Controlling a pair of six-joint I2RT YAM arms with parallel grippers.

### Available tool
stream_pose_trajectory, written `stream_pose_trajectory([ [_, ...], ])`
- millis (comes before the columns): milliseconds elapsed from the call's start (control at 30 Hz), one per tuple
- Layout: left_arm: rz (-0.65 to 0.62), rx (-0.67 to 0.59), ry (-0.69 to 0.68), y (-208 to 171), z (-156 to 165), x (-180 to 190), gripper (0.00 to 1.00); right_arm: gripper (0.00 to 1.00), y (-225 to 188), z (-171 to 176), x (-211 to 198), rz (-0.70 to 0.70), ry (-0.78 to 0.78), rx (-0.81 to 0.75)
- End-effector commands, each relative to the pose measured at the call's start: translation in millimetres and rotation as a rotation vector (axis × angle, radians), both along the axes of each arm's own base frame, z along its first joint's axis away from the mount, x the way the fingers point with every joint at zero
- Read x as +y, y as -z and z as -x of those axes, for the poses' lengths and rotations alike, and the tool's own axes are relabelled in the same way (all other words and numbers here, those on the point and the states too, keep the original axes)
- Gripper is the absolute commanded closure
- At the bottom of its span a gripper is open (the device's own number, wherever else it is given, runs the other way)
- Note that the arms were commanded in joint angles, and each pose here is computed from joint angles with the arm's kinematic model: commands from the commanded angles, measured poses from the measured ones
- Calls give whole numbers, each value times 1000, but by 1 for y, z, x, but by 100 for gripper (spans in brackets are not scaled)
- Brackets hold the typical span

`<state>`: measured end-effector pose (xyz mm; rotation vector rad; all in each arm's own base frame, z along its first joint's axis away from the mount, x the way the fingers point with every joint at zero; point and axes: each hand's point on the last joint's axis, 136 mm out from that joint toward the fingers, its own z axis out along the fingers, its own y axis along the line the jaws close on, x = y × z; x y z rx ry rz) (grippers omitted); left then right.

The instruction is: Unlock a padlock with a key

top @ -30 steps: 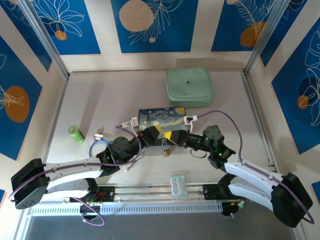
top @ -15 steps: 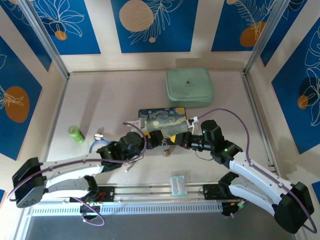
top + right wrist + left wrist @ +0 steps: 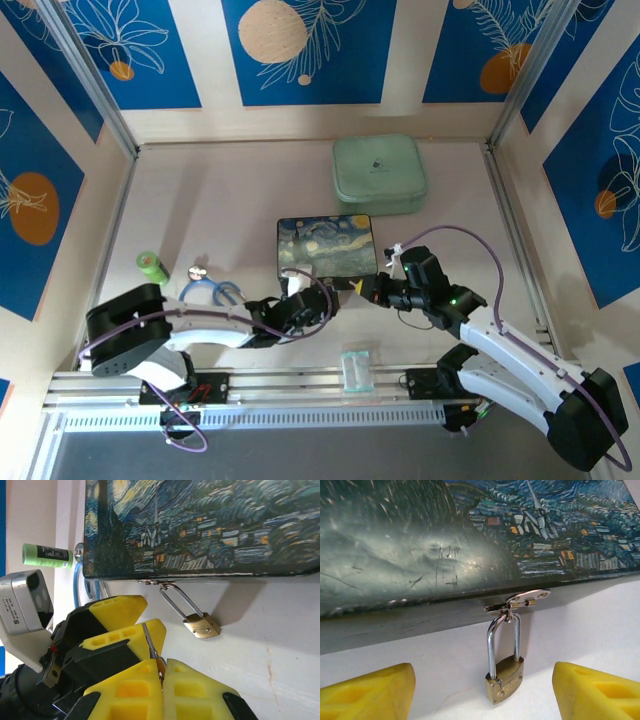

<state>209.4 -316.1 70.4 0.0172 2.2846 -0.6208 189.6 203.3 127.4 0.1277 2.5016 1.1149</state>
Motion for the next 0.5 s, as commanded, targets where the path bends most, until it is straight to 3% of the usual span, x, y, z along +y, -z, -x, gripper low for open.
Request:
stream_pose_trajectory([
  [0, 91, -26, -17, -12, -7, -19, 33, 100, 12, 3, -8, 34, 17, 16],
  [467, -23, 100, -72, 20, -5, -19, 39, 100, 24, 6, -12, 21, 42, 44],
])
